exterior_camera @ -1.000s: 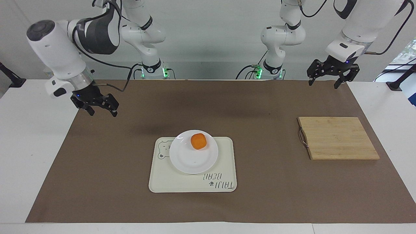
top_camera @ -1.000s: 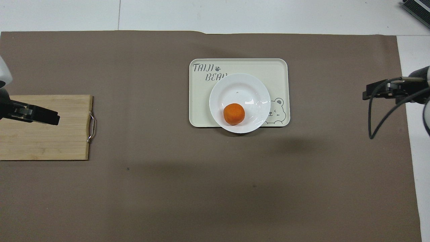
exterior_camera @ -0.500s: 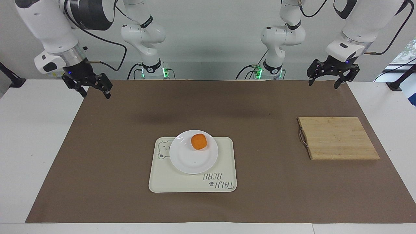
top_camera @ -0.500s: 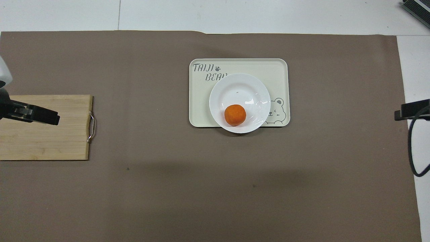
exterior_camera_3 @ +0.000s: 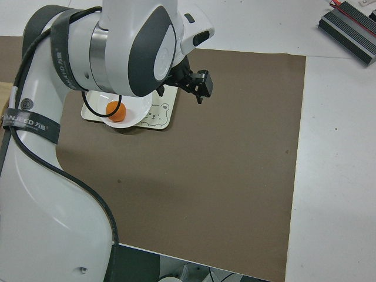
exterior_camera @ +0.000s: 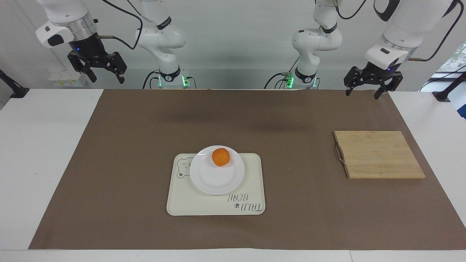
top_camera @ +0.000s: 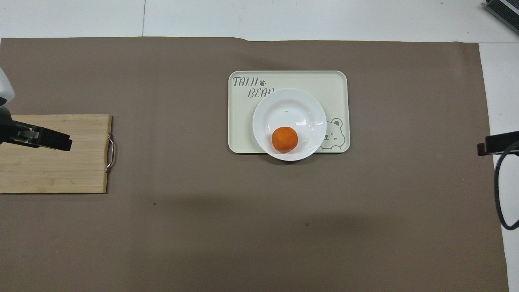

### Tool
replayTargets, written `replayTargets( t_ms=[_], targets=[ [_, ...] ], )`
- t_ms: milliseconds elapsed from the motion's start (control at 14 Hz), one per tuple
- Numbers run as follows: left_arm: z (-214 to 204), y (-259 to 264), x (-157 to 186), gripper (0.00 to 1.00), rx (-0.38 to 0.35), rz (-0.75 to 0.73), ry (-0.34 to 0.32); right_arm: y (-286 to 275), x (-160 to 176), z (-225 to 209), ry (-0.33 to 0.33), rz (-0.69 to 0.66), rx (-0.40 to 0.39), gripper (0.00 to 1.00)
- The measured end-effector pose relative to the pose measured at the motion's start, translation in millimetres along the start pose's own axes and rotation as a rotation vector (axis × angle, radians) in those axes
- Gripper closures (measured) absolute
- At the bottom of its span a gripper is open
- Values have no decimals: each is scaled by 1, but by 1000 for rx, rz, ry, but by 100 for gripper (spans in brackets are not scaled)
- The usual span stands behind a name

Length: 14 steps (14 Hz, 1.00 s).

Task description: Place orange and plate with both arms

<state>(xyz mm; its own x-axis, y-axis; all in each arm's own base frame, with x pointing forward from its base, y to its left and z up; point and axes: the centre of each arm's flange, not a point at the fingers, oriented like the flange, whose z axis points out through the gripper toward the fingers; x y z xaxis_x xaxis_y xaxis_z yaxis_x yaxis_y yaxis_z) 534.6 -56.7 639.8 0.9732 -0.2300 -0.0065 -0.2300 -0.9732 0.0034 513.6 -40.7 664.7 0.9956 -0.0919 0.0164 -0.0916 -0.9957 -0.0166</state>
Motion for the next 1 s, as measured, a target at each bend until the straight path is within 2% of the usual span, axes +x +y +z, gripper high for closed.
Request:
replayTargets(
  t_ms=[1000],
  targets=[
    [0, 0, 0, 0, 0, 0, 0, -10, 3, -12, 21, -22, -15, 0]
  ],
)
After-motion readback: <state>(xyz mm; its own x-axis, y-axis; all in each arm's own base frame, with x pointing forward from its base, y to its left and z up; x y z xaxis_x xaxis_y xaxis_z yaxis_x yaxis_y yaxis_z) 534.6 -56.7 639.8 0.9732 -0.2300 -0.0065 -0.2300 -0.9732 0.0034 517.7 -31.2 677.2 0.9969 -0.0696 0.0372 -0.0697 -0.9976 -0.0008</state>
